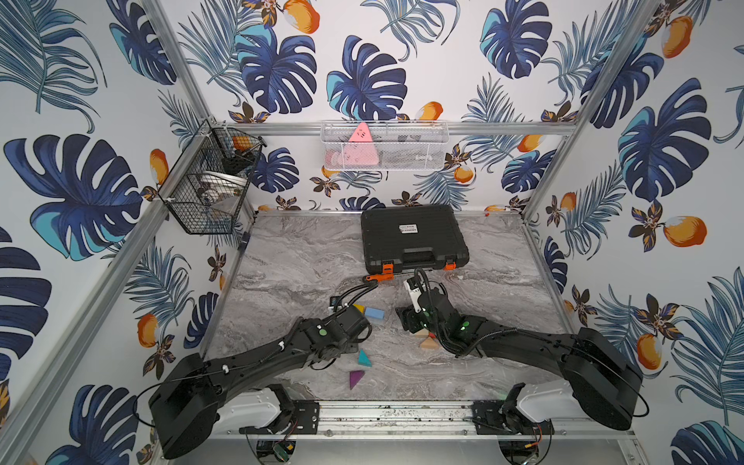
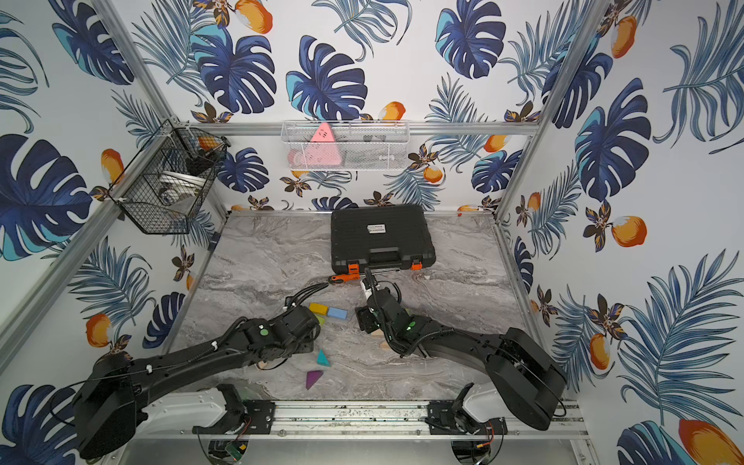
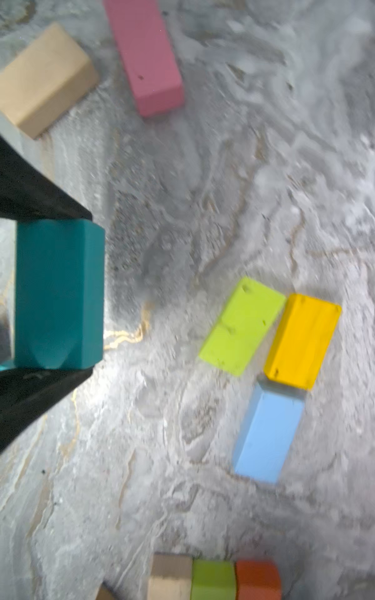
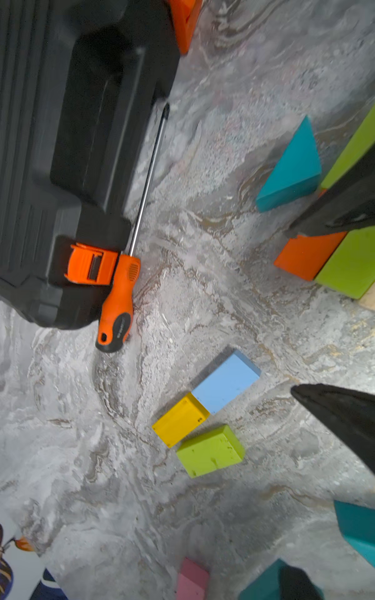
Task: Assemble a piece of candy with building blocks
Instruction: Pick up the building block from the center of the board, then place the building block at the center of the board.
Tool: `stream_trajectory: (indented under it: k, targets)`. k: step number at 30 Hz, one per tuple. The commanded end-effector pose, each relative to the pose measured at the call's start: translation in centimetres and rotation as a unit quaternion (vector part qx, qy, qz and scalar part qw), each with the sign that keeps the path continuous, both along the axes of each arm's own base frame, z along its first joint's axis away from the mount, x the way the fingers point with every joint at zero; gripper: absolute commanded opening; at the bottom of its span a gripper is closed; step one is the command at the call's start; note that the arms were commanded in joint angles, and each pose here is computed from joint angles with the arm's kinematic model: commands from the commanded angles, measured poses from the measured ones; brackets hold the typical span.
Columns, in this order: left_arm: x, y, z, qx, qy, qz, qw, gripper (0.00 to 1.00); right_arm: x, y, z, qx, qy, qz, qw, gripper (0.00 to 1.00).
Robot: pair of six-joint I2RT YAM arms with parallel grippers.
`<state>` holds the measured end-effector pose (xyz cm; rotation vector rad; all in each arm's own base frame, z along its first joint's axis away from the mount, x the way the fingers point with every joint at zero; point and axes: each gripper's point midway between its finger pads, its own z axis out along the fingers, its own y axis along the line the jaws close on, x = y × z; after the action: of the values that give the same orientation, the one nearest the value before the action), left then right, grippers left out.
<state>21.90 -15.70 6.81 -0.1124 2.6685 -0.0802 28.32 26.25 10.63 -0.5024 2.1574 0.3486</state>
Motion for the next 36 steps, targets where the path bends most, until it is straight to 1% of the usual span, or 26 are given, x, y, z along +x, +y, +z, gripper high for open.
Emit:
stream_trajectory:
  k: [1, 6, 12, 16, 21, 25, 29, 32, 34, 36]
  targets:
    - [2.2, -3.5, 0.1, 0.007, -0.012, -0.096, 0.995, 0.43, 1.3, -1.0, 1.7, 0.036, -0.034, -0.044, 0.998, 0.73]
    - [4.0, -6.2, -2.2, 0.019, 0.005, -0.138, 0.990, 0.43, 1.8, -2.8, 2.0, 0.044, -0.049, -0.075, 0.995, 0.73]
    - [5.3, -8.3, -3.9, 0.024, 0.013, -0.169, 0.985, 0.44, 1.9, -3.0, 1.8, 0.040, -0.051, -0.078, 0.995, 0.73]
    - [5.7, -8.0, -5.4, 0.032, 0.033, -0.163, 0.986, 0.45, 1.9, -2.8, 1.5, 0.038, -0.047, -0.076, 0.995, 0.73]
    - [5.9, -7.4, -5.5, 0.026, 0.038, -0.151, 0.987, 0.47, 2.0, -2.8, 1.6, 0.038, -0.046, -0.077, 0.995, 0.73]
    - [5.7, -7.3, -5.6, 0.030, 0.043, -0.153, 0.987, 0.52, 2.0, -2.8, 1.5, 0.037, -0.046, -0.075, 0.995, 0.73]
    - [5.4, -6.8, -5.4, 0.037, 0.046, -0.154, 0.986, 0.61, 2.1, -2.8, 1.5, 0.033, -0.046, -0.075, 0.996, 0.73]
    - [5.5, -6.3, -5.2, 0.053, 0.046, -0.152, 0.986, 0.68, 2.0, -2.6, 1.4, 0.033, -0.043, -0.072, 0.996, 0.73]
    - [5.6, -6.1, -5.1, 0.061, 0.047, -0.150, 0.986, 0.71, 2.0, -2.6, 1.3, 0.032, -0.043, -0.072, 0.996, 0.73]
    - [5.7, -6.2, -4.6, 0.058, 0.045, -0.149, 0.986, 0.72, 2.0, -2.5, 1.2, 0.032, -0.041, -0.069, 0.996, 0.73]
